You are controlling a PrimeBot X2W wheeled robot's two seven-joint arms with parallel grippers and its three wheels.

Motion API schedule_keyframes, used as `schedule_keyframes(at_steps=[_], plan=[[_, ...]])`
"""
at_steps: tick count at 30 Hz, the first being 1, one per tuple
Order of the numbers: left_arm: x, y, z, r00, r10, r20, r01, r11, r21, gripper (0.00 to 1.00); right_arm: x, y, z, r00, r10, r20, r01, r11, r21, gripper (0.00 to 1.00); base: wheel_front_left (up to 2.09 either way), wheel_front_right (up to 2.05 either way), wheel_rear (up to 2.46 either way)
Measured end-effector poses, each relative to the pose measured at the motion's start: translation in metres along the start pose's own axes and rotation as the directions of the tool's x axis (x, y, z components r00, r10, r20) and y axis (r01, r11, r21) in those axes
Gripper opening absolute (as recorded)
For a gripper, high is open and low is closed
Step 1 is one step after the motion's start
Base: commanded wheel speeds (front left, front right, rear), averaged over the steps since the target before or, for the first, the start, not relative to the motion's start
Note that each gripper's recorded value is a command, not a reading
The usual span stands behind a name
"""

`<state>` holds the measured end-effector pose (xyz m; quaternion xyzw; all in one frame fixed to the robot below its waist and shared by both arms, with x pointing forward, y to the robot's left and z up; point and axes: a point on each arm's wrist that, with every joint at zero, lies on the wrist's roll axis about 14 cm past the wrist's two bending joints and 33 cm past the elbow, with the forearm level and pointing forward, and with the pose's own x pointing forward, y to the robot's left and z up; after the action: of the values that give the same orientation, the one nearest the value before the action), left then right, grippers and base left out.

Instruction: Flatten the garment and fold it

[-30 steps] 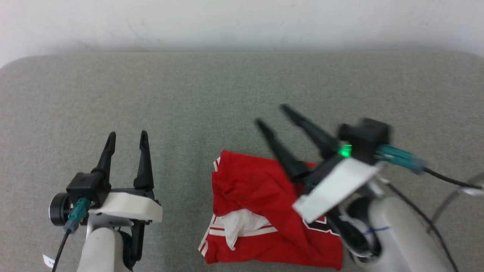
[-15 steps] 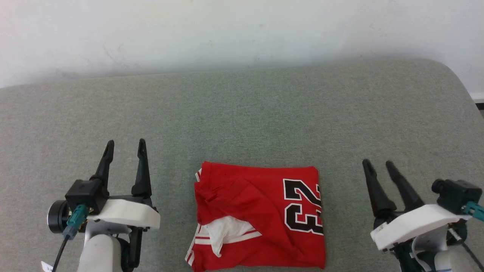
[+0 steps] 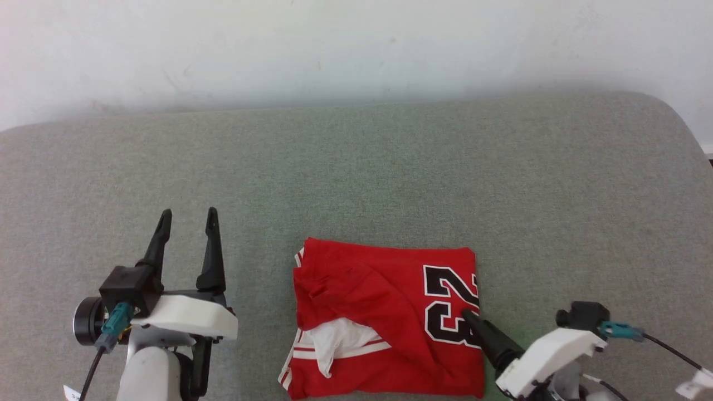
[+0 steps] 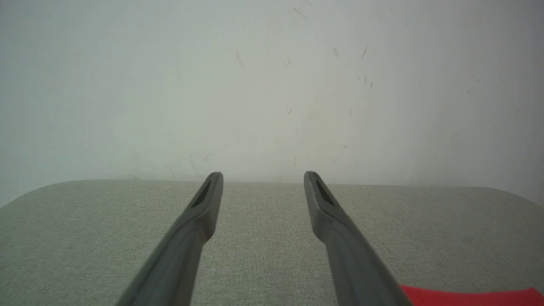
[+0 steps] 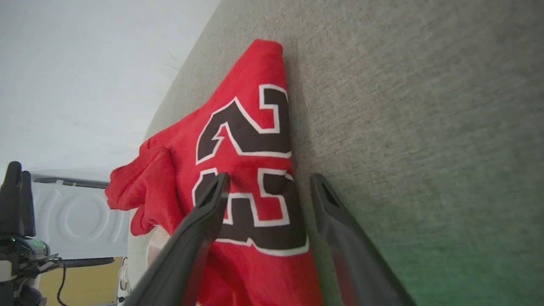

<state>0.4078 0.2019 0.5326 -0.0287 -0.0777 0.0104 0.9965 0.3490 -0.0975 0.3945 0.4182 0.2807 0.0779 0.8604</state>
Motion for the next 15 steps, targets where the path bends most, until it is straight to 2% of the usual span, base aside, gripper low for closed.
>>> schedule_keyframes(at_steps=[8,9,10,12,13,14,15], plan=[[-0.003,0.002,-0.001,1.000,0.005,-0.004,-0.005,1.000,0.001,1.00,0.023,0.010,-0.010,0.993,-0.008,-0.117,-0.006,0.993,-0.118,1.00,0.00,0.00,0.00],[-0.003,0.002,-0.001,1.000,0.005,-0.005,-0.005,1.000,0.002,1.00,0.025,0.011,-0.012,0.991,-0.007,-0.132,-0.010,0.991,-0.131,0.78,0.00,0.00,0.00],[-0.004,0.002,-0.001,1.000,0.006,-0.006,-0.006,1.000,0.002,1.00,0.027,0.013,-0.014,0.989,-0.006,-0.147,-0.015,0.990,-0.143,0.48,0.00,0.00,0.00],[-0.005,0.003,-0.001,1.000,0.009,-0.007,-0.009,1.000,0.002,1.00,0.030,0.015,-0.018,0.984,-0.012,-0.177,-0.020,0.984,-0.179,0.25,0.00,0.00,0.00],[-0.005,0.004,-0.001,1.000,0.011,-0.007,-0.011,1.000,0.003,1.00,0.031,0.016,-0.020,0.983,-0.014,-0.184,-0.022,0.981,-0.195,0.06,0.00,0.00,0.00],[-0.005,0.005,-0.001,1.000,0.012,-0.007,-0.012,1.000,0.002,1.00,0.031,0.016,-0.021,0.982,-0.016,-0.190,-0.025,0.977,-0.211,0.00,0.00,0.00,0.00],[-0.006,0.005,-0.001,1.000,0.014,-0.007,-0.014,1.000,0.000,1.00,0.032,0.016,-0.022,0.981,-0.020,-0.193,-0.026,0.972,-0.233,0.00,0.00,0.00,0.00]])
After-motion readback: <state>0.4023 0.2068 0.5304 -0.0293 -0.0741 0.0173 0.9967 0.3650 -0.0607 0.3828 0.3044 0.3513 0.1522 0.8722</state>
